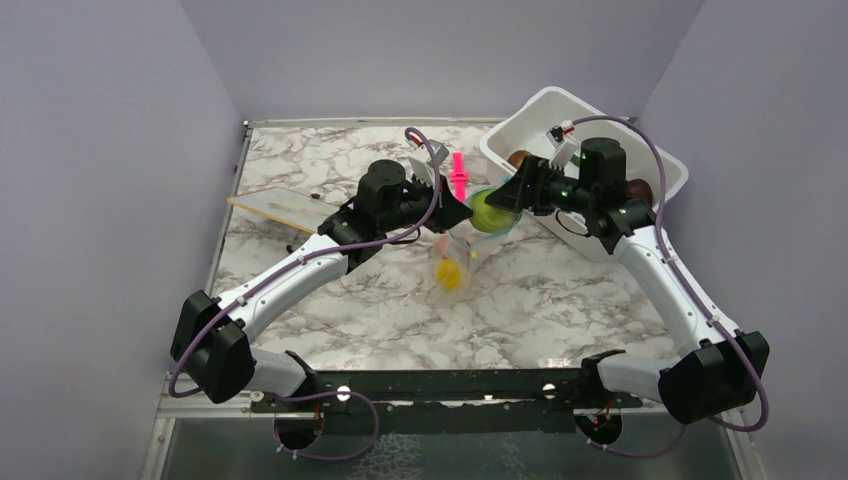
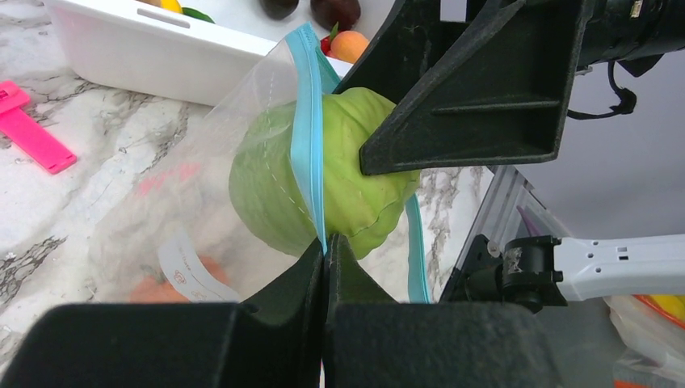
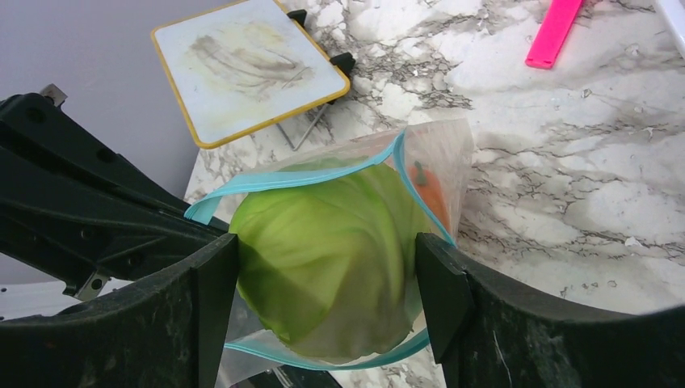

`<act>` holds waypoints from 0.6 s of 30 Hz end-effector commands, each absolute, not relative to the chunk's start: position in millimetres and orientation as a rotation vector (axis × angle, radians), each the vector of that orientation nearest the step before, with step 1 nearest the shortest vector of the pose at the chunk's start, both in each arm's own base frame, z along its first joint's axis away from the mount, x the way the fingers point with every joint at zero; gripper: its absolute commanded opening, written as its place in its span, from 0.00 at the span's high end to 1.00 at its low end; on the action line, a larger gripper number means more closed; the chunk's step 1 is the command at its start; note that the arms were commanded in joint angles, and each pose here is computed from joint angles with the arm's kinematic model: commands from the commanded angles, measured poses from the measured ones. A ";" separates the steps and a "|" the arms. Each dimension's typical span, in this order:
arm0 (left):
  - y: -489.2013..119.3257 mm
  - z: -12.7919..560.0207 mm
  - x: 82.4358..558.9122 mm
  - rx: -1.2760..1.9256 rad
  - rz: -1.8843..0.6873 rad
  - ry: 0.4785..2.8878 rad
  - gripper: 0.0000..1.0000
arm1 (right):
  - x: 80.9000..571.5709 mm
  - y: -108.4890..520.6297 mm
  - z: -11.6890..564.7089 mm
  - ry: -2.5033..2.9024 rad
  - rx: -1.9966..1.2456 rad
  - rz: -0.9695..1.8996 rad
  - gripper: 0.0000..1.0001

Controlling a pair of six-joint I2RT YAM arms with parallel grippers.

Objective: Place the food in the zip-top bag and seal the zipper
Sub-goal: Place the fake vegetable in the zipper food storage bag.

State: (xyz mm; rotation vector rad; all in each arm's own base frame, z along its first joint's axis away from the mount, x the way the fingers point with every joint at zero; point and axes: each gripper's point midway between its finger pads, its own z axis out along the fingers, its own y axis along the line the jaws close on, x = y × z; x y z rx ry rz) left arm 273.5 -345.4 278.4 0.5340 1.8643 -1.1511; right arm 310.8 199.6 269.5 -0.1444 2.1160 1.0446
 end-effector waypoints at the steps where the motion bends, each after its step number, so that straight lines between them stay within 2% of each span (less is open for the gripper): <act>1: -343.2 277.3 273.8 0.552 -1.139 1.852 1.00 | 313.7 198.8 291.1 2.056 -0.152 1.028 0.24; 4: -344.7 276.9 274.2 0.556 -1.140 1.855 1.00 | 308.7 201.3 288.9 2.077 -0.190 1.046 0.16; 5: -344.6 276.7 274.9 0.558 -1.139 1.857 1.00 | 305.8 203.5 290.1 2.072 -0.211 1.065 0.05; 6: -345.2 275.9 274.9 0.561 -1.139 1.860 1.00 | 303.4 205.1 291.6 2.064 -0.226 1.081 0.00; 12: -346.1 272.5 275.9 0.562 -1.137 1.870 1.00 | 304.4 203.3 303.2 2.039 -0.237 1.060 0.01; 18: -344.6 272.8 275.8 0.565 -1.125 1.870 1.00 | 301.8 202.4 316.6 2.008 -0.254 1.054 0.16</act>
